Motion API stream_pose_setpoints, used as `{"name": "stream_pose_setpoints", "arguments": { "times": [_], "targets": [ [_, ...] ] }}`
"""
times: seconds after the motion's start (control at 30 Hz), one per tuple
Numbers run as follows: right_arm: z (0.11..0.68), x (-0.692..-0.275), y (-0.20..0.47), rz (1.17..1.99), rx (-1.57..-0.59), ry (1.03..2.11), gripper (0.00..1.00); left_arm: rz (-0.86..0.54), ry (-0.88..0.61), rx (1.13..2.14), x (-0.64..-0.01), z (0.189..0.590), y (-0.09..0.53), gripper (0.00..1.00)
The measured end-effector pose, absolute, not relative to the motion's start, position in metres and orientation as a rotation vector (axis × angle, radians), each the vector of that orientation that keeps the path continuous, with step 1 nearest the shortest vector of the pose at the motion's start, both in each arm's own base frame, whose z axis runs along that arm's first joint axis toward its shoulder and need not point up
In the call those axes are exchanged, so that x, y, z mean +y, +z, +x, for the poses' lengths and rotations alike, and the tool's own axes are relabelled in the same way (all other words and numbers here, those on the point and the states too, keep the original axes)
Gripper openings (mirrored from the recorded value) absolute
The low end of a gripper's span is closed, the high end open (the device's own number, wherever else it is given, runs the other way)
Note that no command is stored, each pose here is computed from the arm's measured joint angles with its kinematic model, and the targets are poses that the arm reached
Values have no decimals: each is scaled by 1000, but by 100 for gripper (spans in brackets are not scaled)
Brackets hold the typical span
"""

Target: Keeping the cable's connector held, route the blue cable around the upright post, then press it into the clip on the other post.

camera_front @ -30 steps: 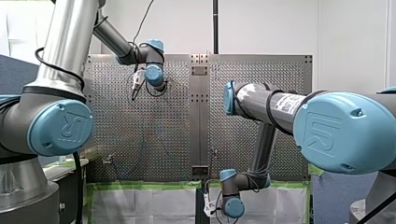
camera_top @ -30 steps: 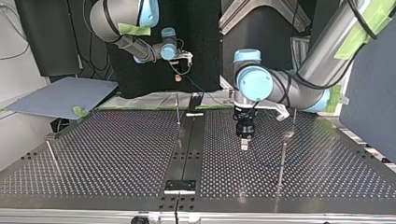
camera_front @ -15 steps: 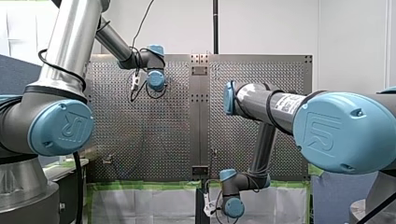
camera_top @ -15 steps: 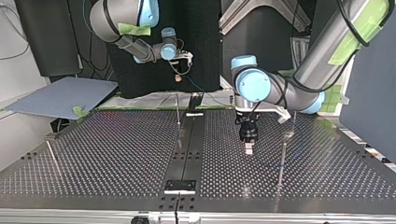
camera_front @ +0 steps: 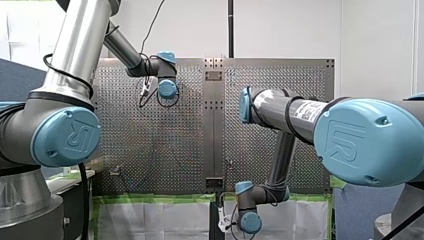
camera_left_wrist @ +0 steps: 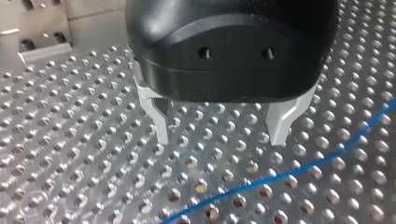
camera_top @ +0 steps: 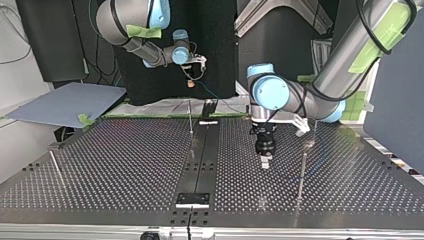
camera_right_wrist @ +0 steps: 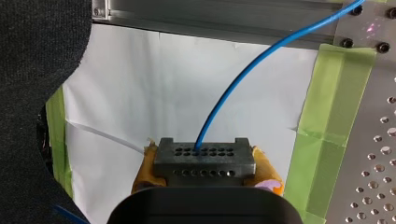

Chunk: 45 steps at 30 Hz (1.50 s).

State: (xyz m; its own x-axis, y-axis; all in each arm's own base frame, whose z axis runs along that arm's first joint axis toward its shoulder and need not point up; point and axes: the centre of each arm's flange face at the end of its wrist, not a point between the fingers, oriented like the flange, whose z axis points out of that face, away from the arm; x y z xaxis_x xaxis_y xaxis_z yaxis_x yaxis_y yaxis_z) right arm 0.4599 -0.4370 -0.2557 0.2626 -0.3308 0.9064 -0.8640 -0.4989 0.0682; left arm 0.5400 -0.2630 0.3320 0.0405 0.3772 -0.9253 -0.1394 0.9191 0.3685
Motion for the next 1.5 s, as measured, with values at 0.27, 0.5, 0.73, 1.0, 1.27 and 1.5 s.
{"name": "stream_pose_setpoints", "arguments": {
  "times": [0.27,0.5,0.73,1.0,1.27,1.5],
  "targets": [
    [460,-437,-256,1963,-1077,1206,0,229,464,1491,-260,542,326,99],
    [460,-437,-256,1963,-1078,1207,0,251,535,1503,-255,546,319,99],
    [460,-437,-256,1966,-1077,1210,0,263,549,1506,-252,550,313,99],
    [461,-435,-256,1970,-1075,1211,0,327,526,1546,-253,561,279,99],
    [461,-435,-256,1969,-1080,1213,0,356,539,1568,-248,569,275,99],
    [460,-436,-257,1969,-1084,1213,0,357,545,1571,-248,569,275,99]
  ]
}}
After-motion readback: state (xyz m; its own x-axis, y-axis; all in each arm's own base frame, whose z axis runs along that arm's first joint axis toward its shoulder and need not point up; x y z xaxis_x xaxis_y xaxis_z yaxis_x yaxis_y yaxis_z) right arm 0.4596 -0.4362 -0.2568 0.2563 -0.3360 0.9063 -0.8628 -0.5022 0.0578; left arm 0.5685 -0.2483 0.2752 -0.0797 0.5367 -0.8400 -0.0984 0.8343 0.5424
